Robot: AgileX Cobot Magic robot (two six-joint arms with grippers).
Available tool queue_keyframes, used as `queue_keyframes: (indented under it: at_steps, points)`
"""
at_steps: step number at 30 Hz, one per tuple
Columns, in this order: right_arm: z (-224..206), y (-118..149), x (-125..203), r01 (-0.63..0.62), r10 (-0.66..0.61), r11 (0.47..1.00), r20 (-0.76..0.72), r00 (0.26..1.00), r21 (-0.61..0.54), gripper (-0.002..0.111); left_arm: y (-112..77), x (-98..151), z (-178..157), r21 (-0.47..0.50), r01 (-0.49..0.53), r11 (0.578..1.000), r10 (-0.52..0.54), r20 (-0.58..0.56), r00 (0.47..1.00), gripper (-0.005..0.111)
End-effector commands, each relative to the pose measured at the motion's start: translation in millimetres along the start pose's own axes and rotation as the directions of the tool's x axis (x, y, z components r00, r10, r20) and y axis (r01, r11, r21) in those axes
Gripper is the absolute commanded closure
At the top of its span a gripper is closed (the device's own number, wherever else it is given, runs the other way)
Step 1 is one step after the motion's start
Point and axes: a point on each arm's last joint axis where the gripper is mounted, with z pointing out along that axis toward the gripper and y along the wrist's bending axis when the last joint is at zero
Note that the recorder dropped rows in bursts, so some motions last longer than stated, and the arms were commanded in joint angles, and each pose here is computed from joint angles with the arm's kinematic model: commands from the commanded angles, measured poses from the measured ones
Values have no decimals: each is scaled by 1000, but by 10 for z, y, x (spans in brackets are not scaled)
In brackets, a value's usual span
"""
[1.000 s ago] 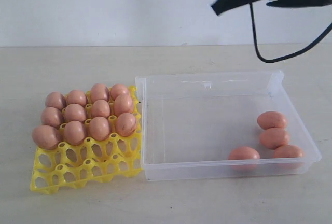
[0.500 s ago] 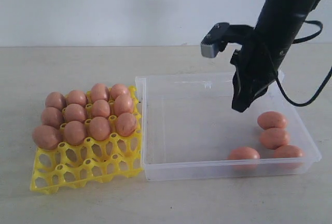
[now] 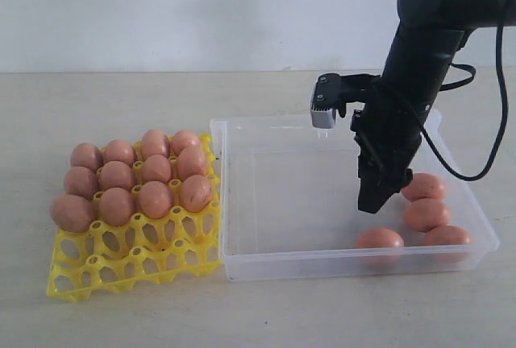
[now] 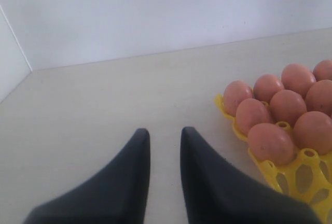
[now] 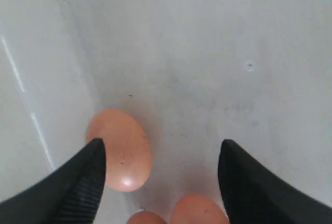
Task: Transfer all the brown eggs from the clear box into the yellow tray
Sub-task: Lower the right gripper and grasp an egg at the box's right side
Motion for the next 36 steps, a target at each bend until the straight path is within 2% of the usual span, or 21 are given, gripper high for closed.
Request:
queue_keyframes:
  at_steps: [1,5,10,23,36]
  points:
    - [-46,21,-5,30,-30,999,19,999,-26,47,-5,9,2,6,3,1000,-3,1,1000,85]
    - [-46,3,33,130,-131,991,-23,991,-9,47,-5,9,2,6,3,1000,-3,1,1000,85]
    - [-40,-19,72,147,-147,989,-68,987,3,47,-5,9,2,6,3,1000,-3,1,1000,85]
    - [248,79,203,118,-129,988,-110,985,-102,47,-5,9,2,6,3,1000,-3,1,1000,85]
    - [439,31,219,103,-117,987,-114,987,-121,47,-5,9,2,6,3,1000,-3,1,1000,85]
